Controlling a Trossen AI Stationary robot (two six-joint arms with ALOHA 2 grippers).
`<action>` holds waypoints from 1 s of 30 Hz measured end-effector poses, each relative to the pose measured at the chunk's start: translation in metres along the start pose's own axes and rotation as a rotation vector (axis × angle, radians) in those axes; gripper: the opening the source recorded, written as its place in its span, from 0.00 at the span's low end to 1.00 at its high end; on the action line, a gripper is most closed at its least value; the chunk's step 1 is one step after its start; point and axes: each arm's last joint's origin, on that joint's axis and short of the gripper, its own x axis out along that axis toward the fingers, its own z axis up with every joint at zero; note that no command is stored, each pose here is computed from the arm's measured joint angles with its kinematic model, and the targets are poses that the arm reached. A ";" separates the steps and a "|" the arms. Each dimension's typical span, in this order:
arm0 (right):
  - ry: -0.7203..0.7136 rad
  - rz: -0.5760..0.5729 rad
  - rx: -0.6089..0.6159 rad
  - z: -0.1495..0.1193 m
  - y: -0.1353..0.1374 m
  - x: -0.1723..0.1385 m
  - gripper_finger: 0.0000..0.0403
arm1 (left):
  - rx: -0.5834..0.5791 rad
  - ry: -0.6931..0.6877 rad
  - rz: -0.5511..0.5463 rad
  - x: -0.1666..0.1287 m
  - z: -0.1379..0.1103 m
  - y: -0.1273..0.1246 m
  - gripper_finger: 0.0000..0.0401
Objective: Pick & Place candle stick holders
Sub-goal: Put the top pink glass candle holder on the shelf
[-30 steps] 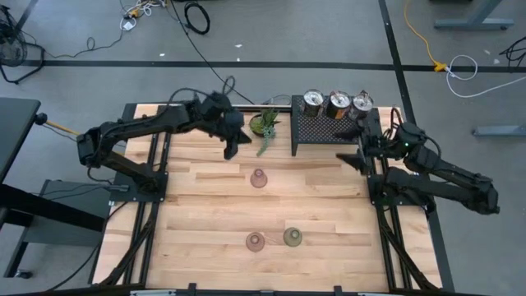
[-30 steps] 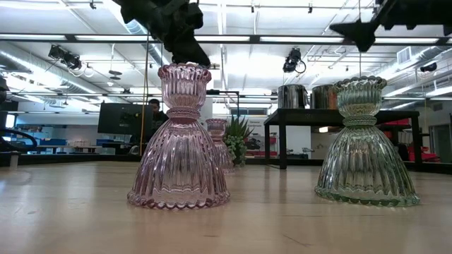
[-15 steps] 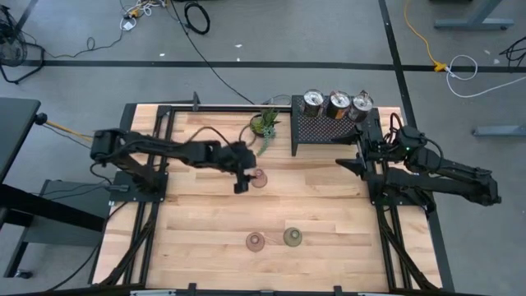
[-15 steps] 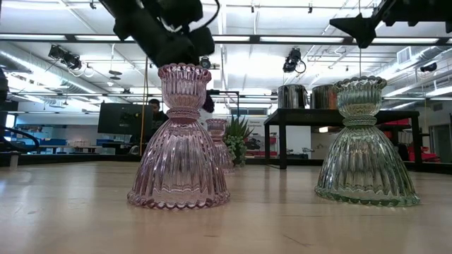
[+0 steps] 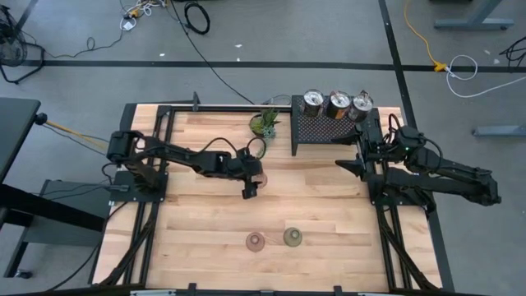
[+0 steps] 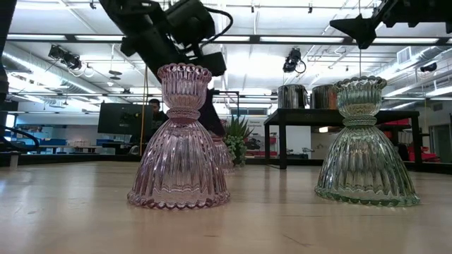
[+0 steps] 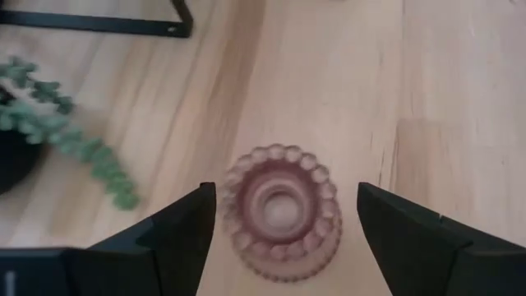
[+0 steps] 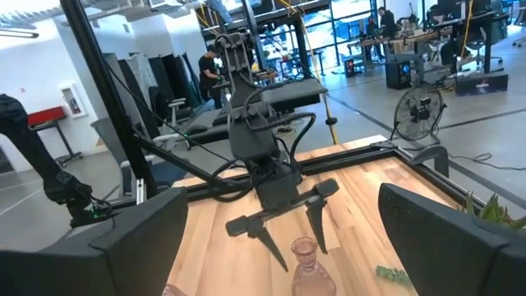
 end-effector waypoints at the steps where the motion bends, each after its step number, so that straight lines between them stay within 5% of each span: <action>1: 0.000 0.000 0.000 0.000 0.000 0.000 0.98 | -0.001 -0.006 -0.003 0.004 -0.001 -0.001 0.74; 9: 0.016 -0.004 0.007 -0.002 0.000 0.000 0.98 | -0.012 0.009 0.009 0.014 -0.005 -0.002 0.71; 17: 0.037 -0.009 0.033 -0.004 -0.001 0.000 0.98 | -0.023 -0.013 0.011 0.014 -0.003 -0.002 0.39; 30: 0.069 -0.068 0.172 -0.010 -0.006 0.008 0.98 | -0.039 -0.058 -0.008 0.014 0.001 -0.003 0.39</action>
